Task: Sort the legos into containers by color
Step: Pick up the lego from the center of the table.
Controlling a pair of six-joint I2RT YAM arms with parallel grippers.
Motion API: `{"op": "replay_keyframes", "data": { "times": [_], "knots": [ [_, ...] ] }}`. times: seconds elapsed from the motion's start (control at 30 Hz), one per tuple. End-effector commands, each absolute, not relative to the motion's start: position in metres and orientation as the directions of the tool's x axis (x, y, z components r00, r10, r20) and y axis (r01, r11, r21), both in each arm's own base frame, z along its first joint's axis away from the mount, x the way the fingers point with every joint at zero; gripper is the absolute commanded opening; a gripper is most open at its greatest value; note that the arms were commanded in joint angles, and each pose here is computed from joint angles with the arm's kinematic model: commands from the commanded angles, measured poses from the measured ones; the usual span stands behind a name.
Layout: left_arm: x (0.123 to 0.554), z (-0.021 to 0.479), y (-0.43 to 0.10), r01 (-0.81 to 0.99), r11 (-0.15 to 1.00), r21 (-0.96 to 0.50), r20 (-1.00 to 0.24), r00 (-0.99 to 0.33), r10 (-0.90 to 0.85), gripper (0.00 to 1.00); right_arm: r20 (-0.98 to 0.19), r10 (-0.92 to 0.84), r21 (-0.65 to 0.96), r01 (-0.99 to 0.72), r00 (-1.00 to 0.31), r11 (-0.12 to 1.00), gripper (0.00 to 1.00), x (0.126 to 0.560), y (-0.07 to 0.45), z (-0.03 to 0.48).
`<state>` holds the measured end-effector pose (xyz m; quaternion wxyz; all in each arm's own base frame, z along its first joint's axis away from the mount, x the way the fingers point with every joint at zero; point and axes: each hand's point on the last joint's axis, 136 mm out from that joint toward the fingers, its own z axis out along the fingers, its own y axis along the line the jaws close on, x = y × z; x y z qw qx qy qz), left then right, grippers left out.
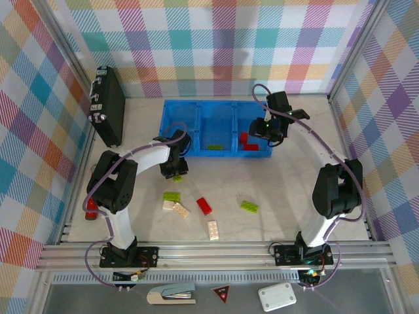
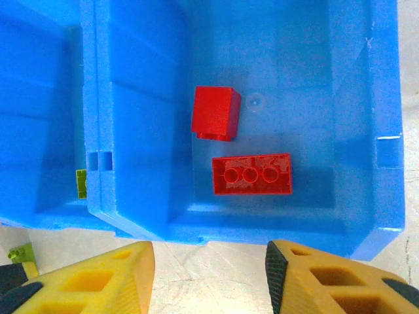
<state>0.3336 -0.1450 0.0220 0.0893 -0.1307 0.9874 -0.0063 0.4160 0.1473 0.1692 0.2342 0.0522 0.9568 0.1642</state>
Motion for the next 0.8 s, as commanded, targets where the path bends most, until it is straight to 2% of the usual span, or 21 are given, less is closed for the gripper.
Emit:
{"op": "replay_keyframes", "data": {
  "times": [0.0, 0.43, 0.77],
  "knots": [
    [0.327, 0.027, -0.147, -0.250, 0.967, -0.045, -0.167, -0.953, -0.254, 0.37, -0.440, 0.157, 0.326, 0.005, -0.884, 0.946, 0.50, 0.407, 0.144, 0.176],
    [0.325, 0.056, -0.158, -0.215, 0.973, -0.080, -0.202, -0.953, -0.227, 0.35, -0.450, 0.160, 0.324, 0.007, -0.878, 0.946, 0.50, 0.400, 0.141, 0.181],
    [0.336, 0.103, -0.193, -0.138, 0.980, -0.142, -0.279, -0.945, -0.173, 0.34, -0.469, 0.162, 0.301, 0.016, -0.868, 0.954, 0.50, 0.391, 0.133, 0.188]
  ]
}}
